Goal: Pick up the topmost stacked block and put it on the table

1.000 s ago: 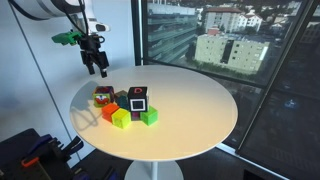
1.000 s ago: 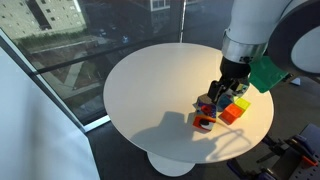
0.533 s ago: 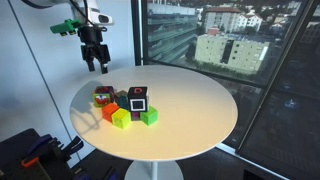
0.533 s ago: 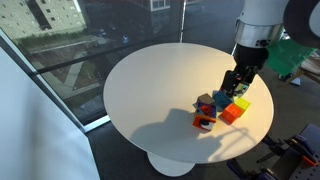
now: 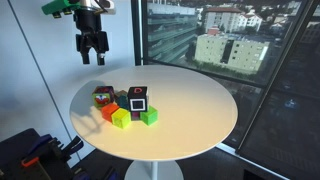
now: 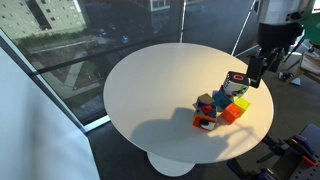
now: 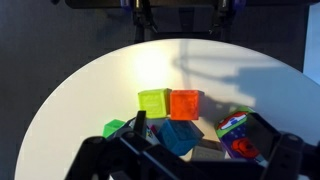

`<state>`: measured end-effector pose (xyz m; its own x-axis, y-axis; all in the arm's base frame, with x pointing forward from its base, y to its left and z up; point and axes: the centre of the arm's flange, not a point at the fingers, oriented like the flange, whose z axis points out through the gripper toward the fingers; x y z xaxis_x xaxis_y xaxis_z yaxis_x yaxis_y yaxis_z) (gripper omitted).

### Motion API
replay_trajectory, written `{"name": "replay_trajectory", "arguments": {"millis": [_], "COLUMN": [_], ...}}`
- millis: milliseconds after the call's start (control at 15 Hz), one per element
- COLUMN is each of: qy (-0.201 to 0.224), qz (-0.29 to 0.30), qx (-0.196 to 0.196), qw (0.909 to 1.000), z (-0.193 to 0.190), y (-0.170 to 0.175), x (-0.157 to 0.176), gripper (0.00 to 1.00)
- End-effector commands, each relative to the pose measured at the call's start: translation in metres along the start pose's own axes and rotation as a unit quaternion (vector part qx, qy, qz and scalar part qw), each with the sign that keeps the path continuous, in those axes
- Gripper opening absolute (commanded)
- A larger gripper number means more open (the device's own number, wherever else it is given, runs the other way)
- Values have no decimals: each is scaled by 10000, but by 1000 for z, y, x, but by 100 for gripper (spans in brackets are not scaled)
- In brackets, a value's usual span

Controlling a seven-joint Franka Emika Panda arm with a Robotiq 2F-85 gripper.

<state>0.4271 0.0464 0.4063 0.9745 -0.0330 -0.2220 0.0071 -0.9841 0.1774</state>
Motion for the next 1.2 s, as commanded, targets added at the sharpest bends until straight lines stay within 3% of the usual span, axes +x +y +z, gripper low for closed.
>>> {"name": "replay_trajectory", "arguments": {"millis": [0, 733, 1133], "qy": [-77, 389, 821], "qz": [-119, -374, -226], "qx": [210, 912, 1020], "qw": [9997, 9944, 9911], "z": [-28, -83, -105], "y": [20, 56, 69], "x": [-16, -60, -78], "gripper": [100, 100, 100]}}
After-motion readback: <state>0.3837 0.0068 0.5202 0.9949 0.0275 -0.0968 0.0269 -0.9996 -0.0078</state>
